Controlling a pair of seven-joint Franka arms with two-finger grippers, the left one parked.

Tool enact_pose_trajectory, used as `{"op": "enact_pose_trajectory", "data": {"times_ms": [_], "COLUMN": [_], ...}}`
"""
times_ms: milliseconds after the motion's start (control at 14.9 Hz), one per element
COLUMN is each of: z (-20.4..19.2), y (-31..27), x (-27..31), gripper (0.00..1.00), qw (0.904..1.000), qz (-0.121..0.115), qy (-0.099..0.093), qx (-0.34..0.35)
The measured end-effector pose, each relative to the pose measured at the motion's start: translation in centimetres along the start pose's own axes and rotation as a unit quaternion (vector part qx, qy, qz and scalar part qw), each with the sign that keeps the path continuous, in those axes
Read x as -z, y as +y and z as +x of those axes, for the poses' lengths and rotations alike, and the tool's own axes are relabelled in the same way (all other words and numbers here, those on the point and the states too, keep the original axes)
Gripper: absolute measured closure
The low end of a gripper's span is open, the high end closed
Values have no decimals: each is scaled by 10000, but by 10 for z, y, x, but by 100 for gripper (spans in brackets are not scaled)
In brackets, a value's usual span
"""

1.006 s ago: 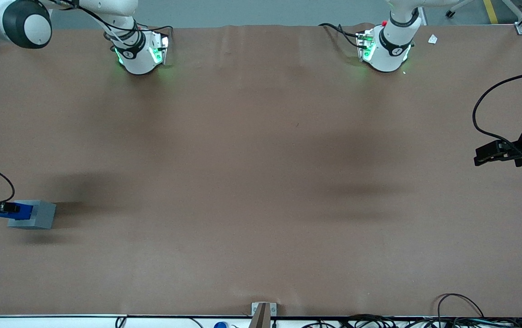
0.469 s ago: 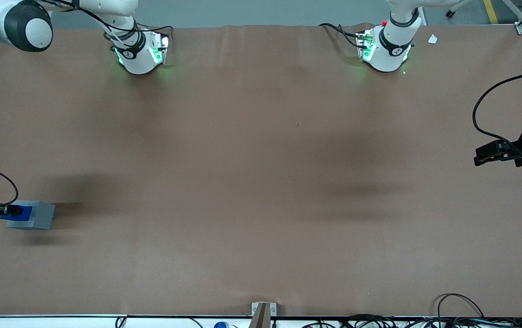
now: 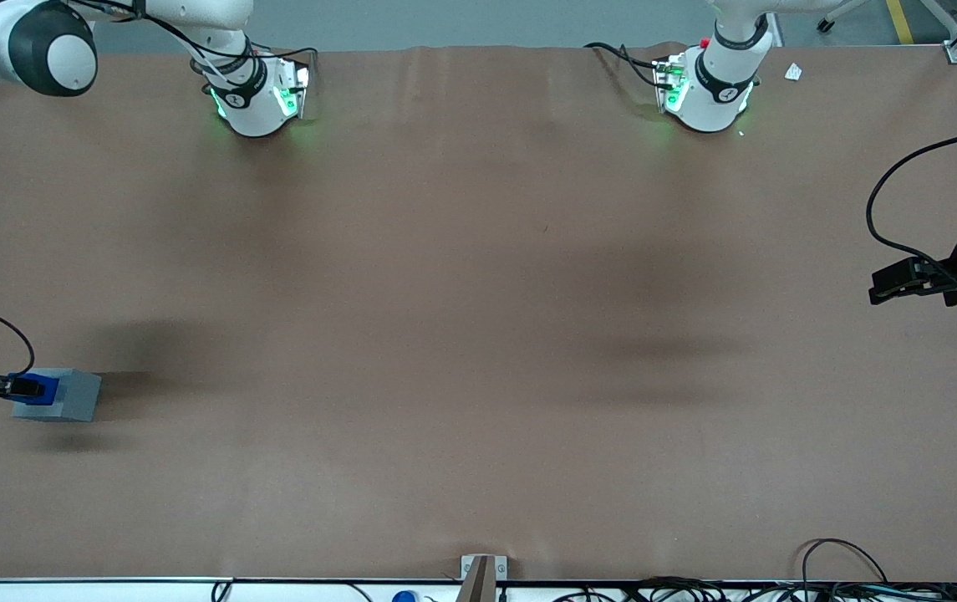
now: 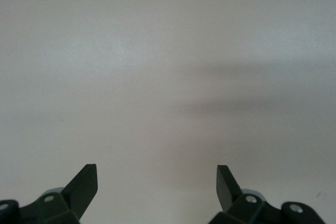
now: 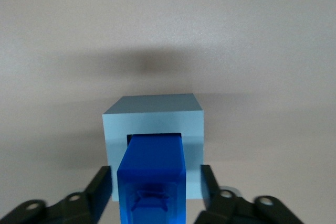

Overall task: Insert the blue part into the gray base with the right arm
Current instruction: 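Lower the blue block into the gray base's opening, then open the right gripper and raise it away from the base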

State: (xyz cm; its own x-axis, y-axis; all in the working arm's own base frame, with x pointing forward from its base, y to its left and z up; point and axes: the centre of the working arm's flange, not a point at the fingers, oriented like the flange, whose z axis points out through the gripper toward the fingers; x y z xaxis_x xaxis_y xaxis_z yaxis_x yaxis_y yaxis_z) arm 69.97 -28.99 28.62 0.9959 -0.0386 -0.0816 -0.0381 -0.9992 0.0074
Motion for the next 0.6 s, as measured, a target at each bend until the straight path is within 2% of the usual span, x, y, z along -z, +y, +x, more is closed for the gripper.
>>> {"op": "enact_pose_trajectory", "data": {"times_ms": [134,335,536,603], "z": [0,2,-1,-1], "y": [0,-2,-16,-23], "x": [0,6,25,40], "gripper": [0,0,0,0], "qw": [10000,10000,9997,9997], "qz": [-3,-2,75,73], "qy": [11,24,-190,-192], "qx": [-1,15,98,139]}}
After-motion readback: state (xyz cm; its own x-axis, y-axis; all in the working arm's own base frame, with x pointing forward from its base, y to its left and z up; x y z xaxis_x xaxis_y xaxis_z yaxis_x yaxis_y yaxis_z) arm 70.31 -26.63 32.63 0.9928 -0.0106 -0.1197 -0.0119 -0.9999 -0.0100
